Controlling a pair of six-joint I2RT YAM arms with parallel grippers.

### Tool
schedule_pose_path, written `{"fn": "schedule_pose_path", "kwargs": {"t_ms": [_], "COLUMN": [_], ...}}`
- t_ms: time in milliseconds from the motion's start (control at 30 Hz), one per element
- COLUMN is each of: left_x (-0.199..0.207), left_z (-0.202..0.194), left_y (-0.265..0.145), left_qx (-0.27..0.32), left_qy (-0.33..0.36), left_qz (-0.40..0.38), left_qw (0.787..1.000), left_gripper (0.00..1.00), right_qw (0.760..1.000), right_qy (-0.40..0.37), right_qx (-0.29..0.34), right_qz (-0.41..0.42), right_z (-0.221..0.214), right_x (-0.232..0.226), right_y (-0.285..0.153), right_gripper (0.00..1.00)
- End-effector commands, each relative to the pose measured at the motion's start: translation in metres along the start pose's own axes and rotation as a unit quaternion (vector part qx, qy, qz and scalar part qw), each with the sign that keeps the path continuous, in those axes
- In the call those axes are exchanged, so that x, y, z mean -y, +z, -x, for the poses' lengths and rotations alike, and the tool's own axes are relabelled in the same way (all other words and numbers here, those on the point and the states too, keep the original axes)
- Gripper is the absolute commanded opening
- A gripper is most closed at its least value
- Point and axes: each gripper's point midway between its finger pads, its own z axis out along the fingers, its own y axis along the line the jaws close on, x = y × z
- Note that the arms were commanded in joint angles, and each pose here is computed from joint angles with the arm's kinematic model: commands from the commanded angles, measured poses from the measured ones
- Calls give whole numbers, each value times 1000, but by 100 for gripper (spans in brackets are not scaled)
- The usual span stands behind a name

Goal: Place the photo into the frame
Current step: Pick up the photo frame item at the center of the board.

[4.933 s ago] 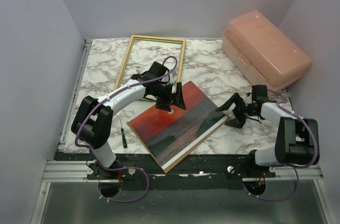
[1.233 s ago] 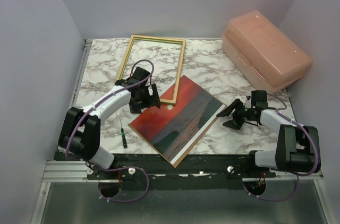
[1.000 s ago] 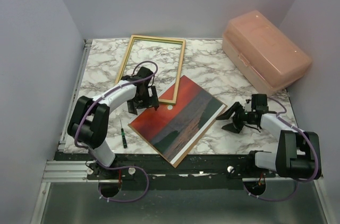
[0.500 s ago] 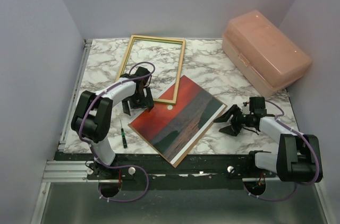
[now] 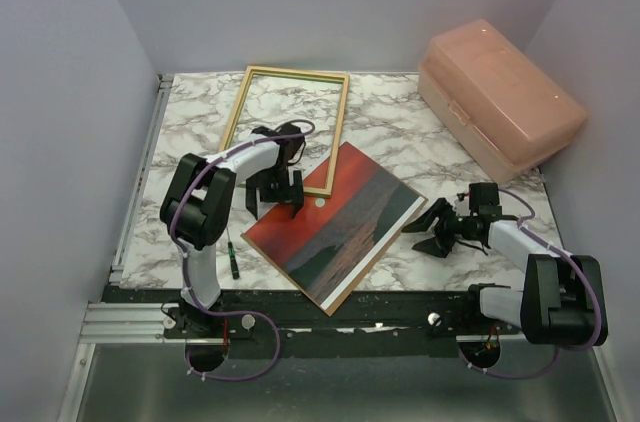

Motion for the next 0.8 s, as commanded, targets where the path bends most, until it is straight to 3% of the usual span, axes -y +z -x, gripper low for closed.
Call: {"fn": "schedule_pose_path", "kwargs": {"t_ms": [0, 200, 433, 600, 767], "left_x": [31, 79, 80, 81, 78], "left_z": [-36, -64, -82, -97, -107], "left_y": [10, 22, 37, 44, 50], "left_qx": [-76, -100, -107, -116, -120], "left_qy": [49, 54, 45, 45, 41], "left_qz": [-47, -167, -187, -199, -207], "left_qw": [995, 979, 976, 972, 970], "left_gripper": [97, 94, 89, 76, 61], "right_qw": [999, 999, 999, 999, 995], "right_qy": [-4, -17, -22, -18, -23], "right_qx": [-19, -25, -1, 6, 55], "right_qz": [-35, -42, -44, -39, -86], "right_z": [-8, -5, 4, 6, 21], "right_x": [13, 11, 6, 2, 5], "right_y": [0, -2, -5, -6, -20], "right_gripper": [65, 65, 64, 64, 64]}}
